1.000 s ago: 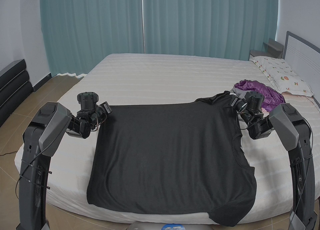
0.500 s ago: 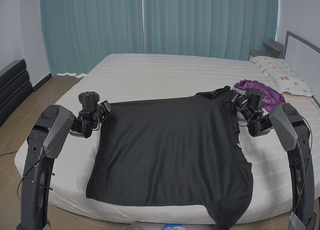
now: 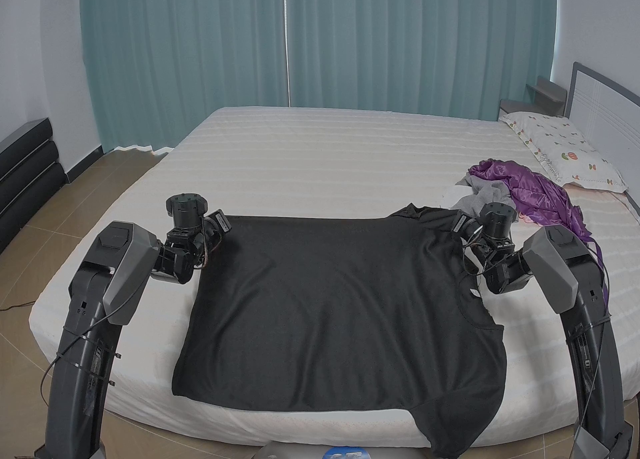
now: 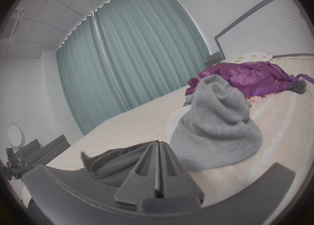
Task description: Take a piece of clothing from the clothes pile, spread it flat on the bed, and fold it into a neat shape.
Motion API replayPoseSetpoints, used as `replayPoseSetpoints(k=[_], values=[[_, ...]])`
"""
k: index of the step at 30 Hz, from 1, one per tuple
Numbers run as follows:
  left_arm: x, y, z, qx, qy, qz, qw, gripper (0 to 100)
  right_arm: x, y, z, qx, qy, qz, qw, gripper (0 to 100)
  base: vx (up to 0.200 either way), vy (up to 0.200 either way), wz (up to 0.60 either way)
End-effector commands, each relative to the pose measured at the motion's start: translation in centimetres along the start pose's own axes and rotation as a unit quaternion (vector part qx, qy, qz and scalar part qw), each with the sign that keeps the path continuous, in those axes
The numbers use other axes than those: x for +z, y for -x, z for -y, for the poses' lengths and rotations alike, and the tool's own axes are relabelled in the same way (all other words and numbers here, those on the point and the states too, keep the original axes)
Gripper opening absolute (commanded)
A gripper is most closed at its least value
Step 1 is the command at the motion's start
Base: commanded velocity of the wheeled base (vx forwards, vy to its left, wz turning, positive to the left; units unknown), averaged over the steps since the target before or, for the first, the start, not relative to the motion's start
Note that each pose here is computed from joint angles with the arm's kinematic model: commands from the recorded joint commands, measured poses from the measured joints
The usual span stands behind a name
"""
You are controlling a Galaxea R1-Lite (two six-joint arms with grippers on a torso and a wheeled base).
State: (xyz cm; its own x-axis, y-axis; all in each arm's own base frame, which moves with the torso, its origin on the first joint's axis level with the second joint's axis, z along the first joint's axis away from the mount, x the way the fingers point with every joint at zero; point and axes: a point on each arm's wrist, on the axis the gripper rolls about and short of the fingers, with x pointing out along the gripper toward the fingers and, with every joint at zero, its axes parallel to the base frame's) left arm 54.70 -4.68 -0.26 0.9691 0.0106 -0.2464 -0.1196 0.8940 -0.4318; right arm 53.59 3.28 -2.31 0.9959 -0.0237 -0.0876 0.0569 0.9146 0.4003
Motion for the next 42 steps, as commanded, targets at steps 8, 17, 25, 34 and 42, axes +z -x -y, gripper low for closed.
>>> replayPoseSetpoints(k=[8,17,25,34,42], values=[[-2.3,-0.5,-0.4,0.004,-0.003,-0.021,0.9998,0,-2.9,0.2,0.0,0.0,0.002,-0.027,0.9996,100,0.0,0.0,0.0],[-1.2,-0.3,-0.2,0.006,0.008,-0.004,0.9999,100,0.2,1.8,-0.8,-0.003,-0.027,-0.024,0.9994,100,0.0,0.0,0.0],[4.3,3.8,-0.7,0.018,0.055,-0.013,0.9983,100,3.4,6.4,-1.4,0.001,-0.077,-0.052,0.9957,100,0.0,0.0,0.0],[6.6,14.6,-1.9,-0.01,0.099,-0.12,0.9877,100,3.1,16.7,-0.7,0.034,-0.108,-0.148,0.9824,100,0.0,0.0,0.0],[4.5,21.9,-2.3,-0.002,0.122,-0.186,0.9749,100,3.0,22.9,-0.7,0.043,-0.137,-0.182,0.9728,100,0.0,0.0,0.0]])
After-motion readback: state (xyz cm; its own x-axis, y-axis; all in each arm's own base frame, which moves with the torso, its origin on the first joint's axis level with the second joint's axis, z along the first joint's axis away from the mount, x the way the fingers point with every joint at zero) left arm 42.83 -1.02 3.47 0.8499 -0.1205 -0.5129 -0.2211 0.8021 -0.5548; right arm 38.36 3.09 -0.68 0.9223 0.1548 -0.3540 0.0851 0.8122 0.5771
